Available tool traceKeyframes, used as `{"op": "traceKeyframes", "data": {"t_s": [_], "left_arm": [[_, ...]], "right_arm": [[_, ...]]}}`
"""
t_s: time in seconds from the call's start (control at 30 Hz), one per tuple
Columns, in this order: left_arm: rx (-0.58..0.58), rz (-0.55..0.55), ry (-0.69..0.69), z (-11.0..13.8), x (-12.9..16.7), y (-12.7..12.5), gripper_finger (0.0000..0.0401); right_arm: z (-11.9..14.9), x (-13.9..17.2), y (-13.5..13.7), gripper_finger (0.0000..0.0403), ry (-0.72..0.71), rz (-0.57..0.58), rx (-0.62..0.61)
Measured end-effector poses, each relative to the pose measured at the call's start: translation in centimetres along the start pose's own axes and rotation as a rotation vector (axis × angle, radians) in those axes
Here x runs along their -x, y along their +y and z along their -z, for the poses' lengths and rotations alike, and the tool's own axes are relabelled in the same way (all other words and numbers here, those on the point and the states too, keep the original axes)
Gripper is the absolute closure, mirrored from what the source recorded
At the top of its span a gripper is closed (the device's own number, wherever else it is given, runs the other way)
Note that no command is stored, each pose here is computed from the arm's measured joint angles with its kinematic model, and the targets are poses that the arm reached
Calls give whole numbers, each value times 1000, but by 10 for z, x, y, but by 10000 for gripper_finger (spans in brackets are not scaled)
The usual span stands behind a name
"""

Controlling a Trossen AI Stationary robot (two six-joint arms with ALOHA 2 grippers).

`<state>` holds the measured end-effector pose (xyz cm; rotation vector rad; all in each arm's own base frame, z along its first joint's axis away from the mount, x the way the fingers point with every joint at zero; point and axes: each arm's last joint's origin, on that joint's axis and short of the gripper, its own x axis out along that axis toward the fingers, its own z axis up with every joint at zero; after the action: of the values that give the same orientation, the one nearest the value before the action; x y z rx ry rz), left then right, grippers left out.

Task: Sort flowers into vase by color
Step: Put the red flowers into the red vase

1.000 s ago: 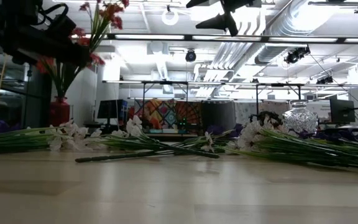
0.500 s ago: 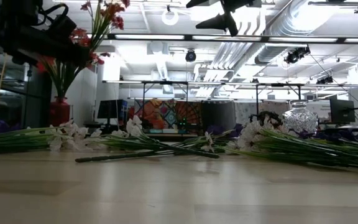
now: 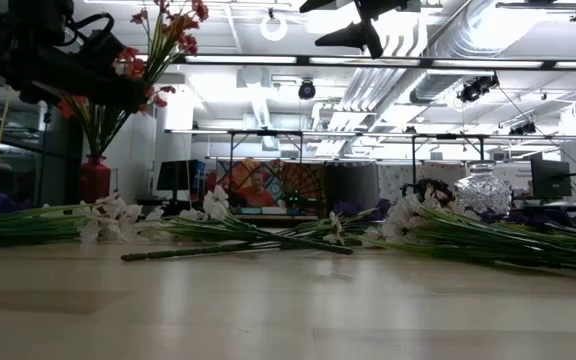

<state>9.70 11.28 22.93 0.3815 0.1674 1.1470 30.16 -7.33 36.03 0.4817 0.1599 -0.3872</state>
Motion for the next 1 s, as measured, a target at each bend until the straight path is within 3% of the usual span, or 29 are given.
{"op": "traceKeyframes", "data": {"t_s": [0.3,1.0], "left_arm": [[-22,-45,-43,-5,0,3,401],[6,1,-5,3,-3,7,401]], "right_arm": [[0,0,0,116,0,0,-10],[0,0,0,116,9,-9,-20]]}}
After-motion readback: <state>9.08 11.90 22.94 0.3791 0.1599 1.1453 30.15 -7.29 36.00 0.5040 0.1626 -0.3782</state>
